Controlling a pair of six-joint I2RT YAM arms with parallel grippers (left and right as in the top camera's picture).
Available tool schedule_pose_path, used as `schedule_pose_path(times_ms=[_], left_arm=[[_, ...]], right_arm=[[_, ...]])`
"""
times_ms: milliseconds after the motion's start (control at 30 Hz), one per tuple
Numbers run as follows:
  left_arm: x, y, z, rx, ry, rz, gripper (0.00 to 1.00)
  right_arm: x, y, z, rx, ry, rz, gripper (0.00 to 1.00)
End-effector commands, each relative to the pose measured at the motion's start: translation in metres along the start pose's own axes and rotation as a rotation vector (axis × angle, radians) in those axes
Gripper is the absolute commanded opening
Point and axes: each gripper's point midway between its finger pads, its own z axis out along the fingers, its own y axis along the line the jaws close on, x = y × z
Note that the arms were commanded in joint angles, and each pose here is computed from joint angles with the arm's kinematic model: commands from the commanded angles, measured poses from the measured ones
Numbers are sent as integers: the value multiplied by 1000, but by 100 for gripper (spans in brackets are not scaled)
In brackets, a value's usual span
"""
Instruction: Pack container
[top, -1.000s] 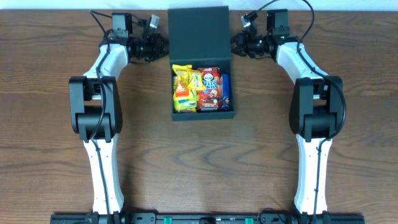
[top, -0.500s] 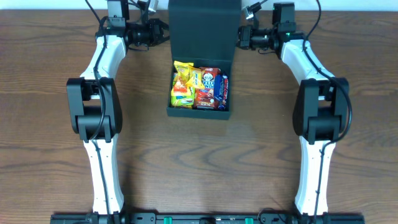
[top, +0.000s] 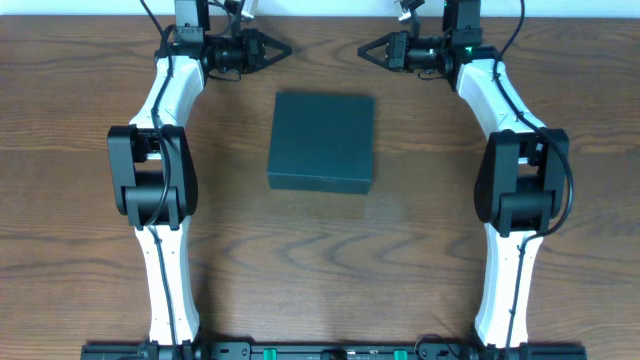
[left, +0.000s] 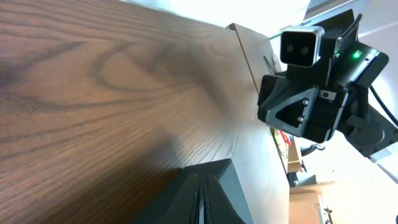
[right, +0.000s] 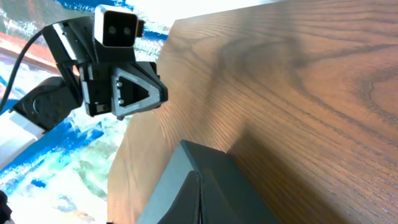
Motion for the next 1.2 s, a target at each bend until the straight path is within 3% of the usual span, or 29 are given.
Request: schedule_pose_path(times_ms=[0, 200, 400, 567, 733, 967, 1033, 1067, 1100, 1133, 1167], left_arm=[[-17, -33, -11, 25, -22, 90, 6], [-19, -32, -26, -12, -31, 61, 6], [-19, -47, -59, -284, -40, 130, 6], [-20, -106, -85, -323, -58, 180, 6], [-12, -168, -113, -344, -88, 220, 6], [18, -229, -161, -500, -133, 233, 6], [23, -247, -169, -497, -149, 256, 6], [25, -254, -172, -496, -158, 268, 8], [27, -260, -174, -495, -163, 272, 27], [32, -265, -177, -494, -164, 261, 95], [36, -267, -178, -492, -162, 238, 95]], right_arm=[[-11, 24, -10, -23, -13, -59, 1], [-10, 19, -11, 15, -16, -33, 2], [-41, 19, -40, 181, -120, -155, 1], [-85, 36, -91, 325, -264, -345, 2], [-124, 91, -123, 299, -409, -522, 1], [-115, 158, -125, 163, -385, -630, 6], [-108, 171, -124, 110, -358, -646, 14], [-106, 173, -124, 94, -350, -643, 33], [-105, 175, -124, 80, -344, -623, 59], [-103, 176, -123, 65, -339, -590, 98], [-102, 176, -122, 55, -335, -555, 99]])
